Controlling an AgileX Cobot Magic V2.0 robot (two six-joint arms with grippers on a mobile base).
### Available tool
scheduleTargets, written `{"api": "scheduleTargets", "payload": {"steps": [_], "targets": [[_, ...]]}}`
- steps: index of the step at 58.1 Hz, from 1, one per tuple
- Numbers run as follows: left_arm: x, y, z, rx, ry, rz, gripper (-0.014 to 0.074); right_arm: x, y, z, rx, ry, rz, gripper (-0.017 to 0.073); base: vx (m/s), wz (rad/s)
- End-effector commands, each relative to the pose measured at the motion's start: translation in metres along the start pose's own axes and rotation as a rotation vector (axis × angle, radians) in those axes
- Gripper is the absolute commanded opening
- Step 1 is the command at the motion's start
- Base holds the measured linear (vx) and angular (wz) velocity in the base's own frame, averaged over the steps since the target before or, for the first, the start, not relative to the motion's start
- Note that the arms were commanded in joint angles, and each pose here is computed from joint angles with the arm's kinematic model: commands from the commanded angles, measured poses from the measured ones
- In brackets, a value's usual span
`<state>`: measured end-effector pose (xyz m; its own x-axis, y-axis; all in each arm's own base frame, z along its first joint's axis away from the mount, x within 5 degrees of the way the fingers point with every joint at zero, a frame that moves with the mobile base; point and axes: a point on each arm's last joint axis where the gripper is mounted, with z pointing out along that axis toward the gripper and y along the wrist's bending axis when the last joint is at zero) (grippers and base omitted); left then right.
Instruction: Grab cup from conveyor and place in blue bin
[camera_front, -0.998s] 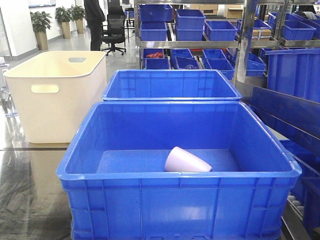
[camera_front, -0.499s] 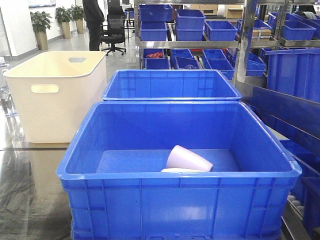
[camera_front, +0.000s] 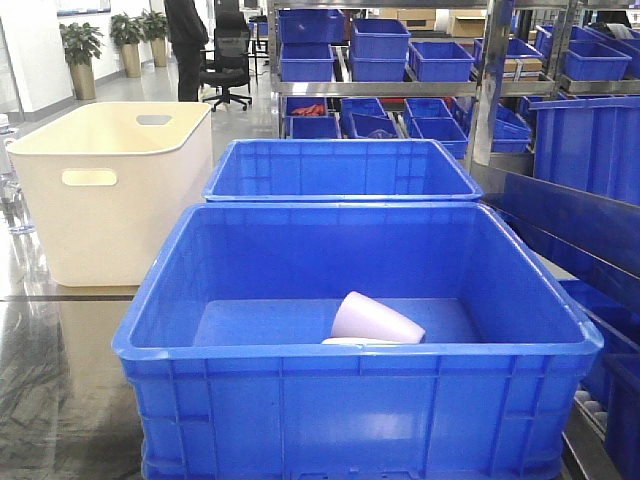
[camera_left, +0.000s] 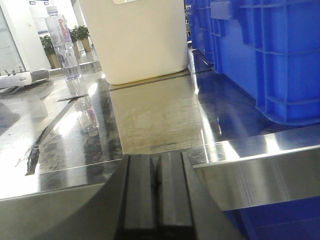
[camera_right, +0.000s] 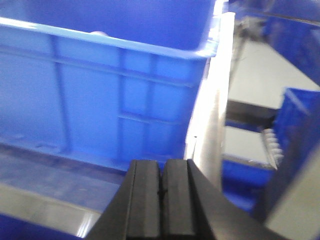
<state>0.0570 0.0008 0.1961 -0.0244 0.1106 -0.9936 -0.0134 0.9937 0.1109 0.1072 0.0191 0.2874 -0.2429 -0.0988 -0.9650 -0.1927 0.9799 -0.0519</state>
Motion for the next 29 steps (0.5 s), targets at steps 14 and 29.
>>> {"api": "scheduleTargets", "payload": {"steps": [14,29], "targets": [[-0.004,0.001,0.000,-0.012,-0.080,-0.010,-0.0005,0.081,-0.004,-0.027,0.159,-0.237,0.009,-0.0009,0.00,0.00],[-0.004,0.001,0.000,-0.012,-0.079,-0.010,-0.0005,0.104,-0.002,-0.027,0.161,-0.273,0.005,-0.0009,0.00,0.00]]}}
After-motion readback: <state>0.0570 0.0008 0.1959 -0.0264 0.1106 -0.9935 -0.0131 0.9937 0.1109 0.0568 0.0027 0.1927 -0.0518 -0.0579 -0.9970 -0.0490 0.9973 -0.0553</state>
